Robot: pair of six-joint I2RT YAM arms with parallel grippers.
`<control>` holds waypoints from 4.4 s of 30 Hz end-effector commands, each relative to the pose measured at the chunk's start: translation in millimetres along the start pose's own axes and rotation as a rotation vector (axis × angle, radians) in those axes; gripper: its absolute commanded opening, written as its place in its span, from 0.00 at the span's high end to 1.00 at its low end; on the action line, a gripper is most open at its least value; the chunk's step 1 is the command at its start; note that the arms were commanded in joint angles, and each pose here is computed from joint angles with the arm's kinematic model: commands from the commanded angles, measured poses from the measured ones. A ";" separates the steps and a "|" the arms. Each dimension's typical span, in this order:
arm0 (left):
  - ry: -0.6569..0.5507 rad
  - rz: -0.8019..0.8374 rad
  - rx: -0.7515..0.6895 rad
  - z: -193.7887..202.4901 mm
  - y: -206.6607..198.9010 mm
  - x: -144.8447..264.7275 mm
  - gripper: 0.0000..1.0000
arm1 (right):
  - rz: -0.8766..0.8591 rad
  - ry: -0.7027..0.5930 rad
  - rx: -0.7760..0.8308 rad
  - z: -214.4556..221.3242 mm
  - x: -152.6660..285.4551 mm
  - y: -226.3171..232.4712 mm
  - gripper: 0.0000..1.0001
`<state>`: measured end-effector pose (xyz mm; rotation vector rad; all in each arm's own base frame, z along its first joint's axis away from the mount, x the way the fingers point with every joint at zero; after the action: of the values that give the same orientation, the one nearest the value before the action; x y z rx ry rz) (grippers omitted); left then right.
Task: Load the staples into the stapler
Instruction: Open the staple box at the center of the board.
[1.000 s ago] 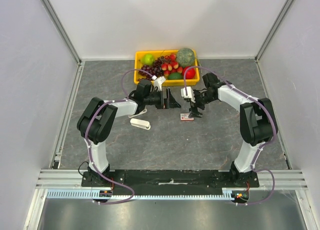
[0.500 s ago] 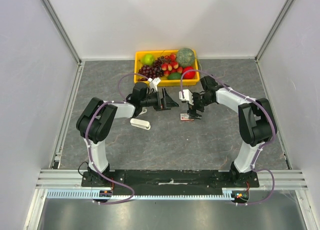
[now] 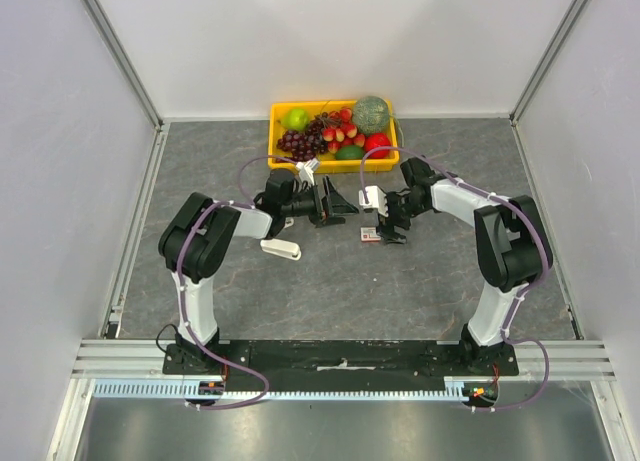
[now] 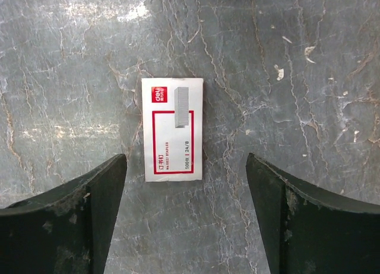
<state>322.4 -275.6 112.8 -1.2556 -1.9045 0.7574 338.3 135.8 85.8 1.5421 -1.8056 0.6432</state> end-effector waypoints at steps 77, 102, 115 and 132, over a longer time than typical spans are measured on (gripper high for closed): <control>0.136 0.004 -0.013 29.9 31.7 -46.1 0.58 | -0.031 0.095 0.012 10.8 -13.9 -3.6 0.46; 0.129 0.016 0.019 28.4 33.2 -52.1 0.58 | -0.037 0.106 0.021 8.4 -17.5 -0.9 0.50; 0.145 0.020 0.034 34.2 32.3 -57.8 0.58 | -0.042 0.105 0.023 7.0 -17.8 -0.1 0.50; 0.160 0.032 0.055 38.7 31.1 -64.0 0.58 | -0.049 0.118 0.025 6.5 -20.4 -0.2 0.50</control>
<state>323.0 -317.2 52.1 -1.2573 -1.7298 0.6925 338.9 141.4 72.7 1.5261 -1.7118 0.6637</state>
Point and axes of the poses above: each gripper's point midway between its finger pads, its own x axis back along the fingers, its own y axis along the line the jaws close on, z = x × y, the point moved 7 cm from there along x, back along the fingers, and after that the axes turned 14 degrees about -x, right-handed, at the moved point
